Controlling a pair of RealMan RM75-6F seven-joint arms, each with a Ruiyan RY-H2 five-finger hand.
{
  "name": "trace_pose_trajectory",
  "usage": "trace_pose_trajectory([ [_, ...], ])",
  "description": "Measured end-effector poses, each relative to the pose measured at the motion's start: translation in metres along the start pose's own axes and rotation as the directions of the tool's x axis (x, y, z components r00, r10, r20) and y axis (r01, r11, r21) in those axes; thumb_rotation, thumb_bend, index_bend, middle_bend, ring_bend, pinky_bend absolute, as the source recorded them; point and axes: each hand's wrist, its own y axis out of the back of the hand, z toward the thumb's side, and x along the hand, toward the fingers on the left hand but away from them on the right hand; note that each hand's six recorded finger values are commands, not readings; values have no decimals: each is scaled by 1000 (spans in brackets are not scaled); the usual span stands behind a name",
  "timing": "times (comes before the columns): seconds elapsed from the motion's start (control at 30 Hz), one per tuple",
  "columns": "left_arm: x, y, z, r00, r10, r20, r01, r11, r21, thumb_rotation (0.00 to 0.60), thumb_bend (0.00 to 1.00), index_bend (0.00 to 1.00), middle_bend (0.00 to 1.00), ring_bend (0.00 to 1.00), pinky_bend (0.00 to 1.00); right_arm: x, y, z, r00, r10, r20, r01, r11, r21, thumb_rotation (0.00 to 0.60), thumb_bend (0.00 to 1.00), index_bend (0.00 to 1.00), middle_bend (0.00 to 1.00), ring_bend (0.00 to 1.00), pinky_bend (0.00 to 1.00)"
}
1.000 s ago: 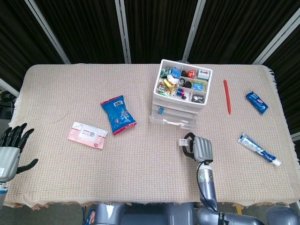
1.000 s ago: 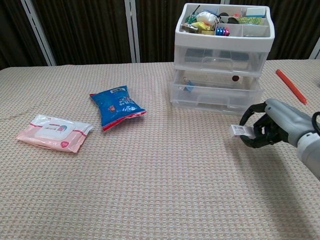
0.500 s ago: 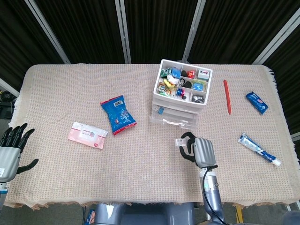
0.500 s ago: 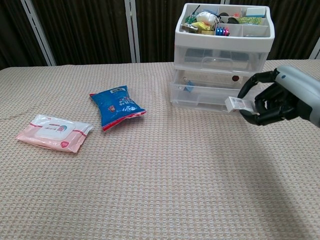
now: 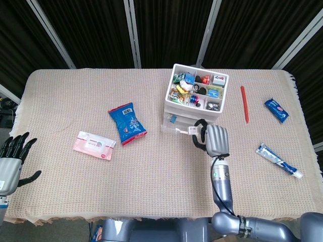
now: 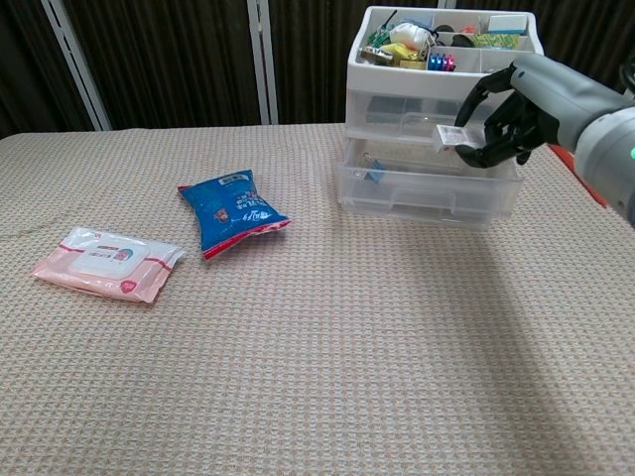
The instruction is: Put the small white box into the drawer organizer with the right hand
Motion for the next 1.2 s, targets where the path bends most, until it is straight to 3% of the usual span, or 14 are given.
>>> trace_pose_trajectory([
  [0.27, 0, 0, 0, 1000, -5, 1, 5, 1000, -8, 600, 201, 114, 0, 0, 0, -22, -7, -5, 999, -24, 46, 22, 999, 35, 600, 288, 659, 799, 768, 576],
  [0.6, -1, 0, 1, 1000, -6, 3, 6, 1000, -11, 600, 201, 114, 0, 0, 0, -26, -15, -13, 995, -77, 60, 76, 997, 27, 600, 175, 397, 799, 768, 576],
  [0.97, -1, -1, 1, 1000, -9, 1, 9, 1000, -12, 600, 201, 114, 0, 0, 0, -17, -16, -17, 994, -101, 53, 101, 995, 4, 600, 169, 346, 793, 767, 576],
  [1.07, -1, 0, 1, 1000, -7, 2, 7, 1000, -12, 600, 201, 114, 0, 0, 0, -13, -17, -19, 994, -99, 53, 99, 995, -7, 600, 169, 345, 744, 728, 575],
  [1.2, -1, -1, 1, 1000, -8, 1, 8, 1000, -10, 600, 201, 114, 0, 0, 0, -5, -13, -16, 994, -110, 12, 110, 994, -16, 600, 169, 349, 597, 574, 550],
])
